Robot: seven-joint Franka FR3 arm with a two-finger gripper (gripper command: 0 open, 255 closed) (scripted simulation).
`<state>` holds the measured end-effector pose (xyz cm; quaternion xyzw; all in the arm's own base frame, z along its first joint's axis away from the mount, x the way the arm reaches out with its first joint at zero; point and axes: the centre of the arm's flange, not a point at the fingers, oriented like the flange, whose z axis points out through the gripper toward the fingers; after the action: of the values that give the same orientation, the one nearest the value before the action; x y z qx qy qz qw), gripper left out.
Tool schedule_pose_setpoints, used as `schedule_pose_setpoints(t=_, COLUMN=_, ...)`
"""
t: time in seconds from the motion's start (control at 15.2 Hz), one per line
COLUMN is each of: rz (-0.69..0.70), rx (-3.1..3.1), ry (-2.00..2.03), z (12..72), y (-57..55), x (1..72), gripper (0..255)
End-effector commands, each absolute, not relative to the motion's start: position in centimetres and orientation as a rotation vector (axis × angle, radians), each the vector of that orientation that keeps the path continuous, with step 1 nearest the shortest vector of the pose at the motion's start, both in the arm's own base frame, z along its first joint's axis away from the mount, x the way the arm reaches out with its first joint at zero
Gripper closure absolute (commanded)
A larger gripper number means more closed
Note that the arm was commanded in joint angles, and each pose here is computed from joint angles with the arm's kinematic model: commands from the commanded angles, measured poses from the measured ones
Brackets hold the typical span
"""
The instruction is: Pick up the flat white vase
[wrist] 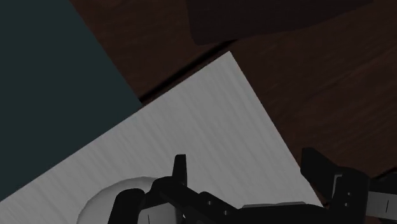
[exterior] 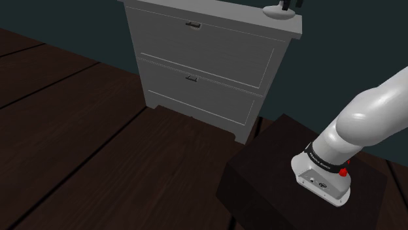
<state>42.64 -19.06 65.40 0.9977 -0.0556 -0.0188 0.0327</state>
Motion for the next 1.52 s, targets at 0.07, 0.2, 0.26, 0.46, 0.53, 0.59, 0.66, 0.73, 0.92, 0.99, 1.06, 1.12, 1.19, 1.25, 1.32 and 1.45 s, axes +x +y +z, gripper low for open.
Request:
schedule_pose_setpoints(t=0.07, rz=-0.035, rx=3.071, ry=-0.168, z=66.5, y=-21.8, x=45.0, gripper=0)
schedule_pose_setpoints(t=0.2, rz=-0.019, rx=3.071, ry=-0.166, z=67.4, y=-23.6, x=46.5, gripper=0)
schedule_pose_setpoints(t=0.26, rz=-0.011, rx=3.072, ry=-0.165, z=67.8, y=-24.5, x=47.3, gripper=0)
schedule_pose_setpoints(t=0.46, rz=0.012, rx=3.072, ry=-0.163, z=69.1, y=-27.2, x=49.7, gripper=0)
schedule_pose_setpoints(t=0.53, rz=0.019, rx=3.072, ry=-0.163, z=69.5, y=-28.1, x=50.4, gripper=0)
schedule_pose_setpoints(t=0.59, rz=0.027, rx=3.073, ry=-0.162, z=70.0, y=-29.0, x=51.2, gripper=0)
schedule_pose_setpoints(t=0.66, rz=0.03, rx=3.073, ry=-0.162, z=70.2, y=-29.3, x=51.5, gripper=0)
schedule_pose_setpoints(t=0.73, rz=0.03, rx=3.073, ry=-0.162, z=69.6, y=-29.3, x=51.5, gripper=0)
schedule_pose_setpoints(t=0.92, rz=0.03, rx=3.073, ry=-0.162, z=68.1, y=-29.3, x=51.5, gripper=0)
schedule_pose_setpoints(t=0.99, rz=0.03, rx=3.073, ry=-0.162, z=67.5, y=-29.3, x=51.5, gripper=0)
schedule_pose_setpoints(t=1.06, rz=0.03, rx=3.073, ry=-0.162, z=67.0, y=-29.3, x=51.5, gripper=0)
schedule_pose_setpoints(t=1.12, rz=0.03, rx=3.073, ry=-0.162, z=66.2, y=-29.3, x=51.5, gripper=0)
schedule_pose_setpoints(t=1.19, rz=0.03, rx=3.073, ry=-0.162, z=66.2, y=-29.3, x=51.5, gripper=0)
schedule_pose_setpoints(t=1.25, rz=0.03, rx=3.073, ry=-0.161, z=66.2, y=-29.3, x=51.5, gripper=0)
schedule_pose_setpoints(t=1.32, rz=0.03, rx=3.073, ry=-0.161, z=66.2, y=-29.3, x=51.5, gripper=255)
schedule_pose_setpoints(t=1.45, rz=0.03, rx=3.073, ry=-0.161, z=66.1, y=-29.3, x=51.5, gripper=255)
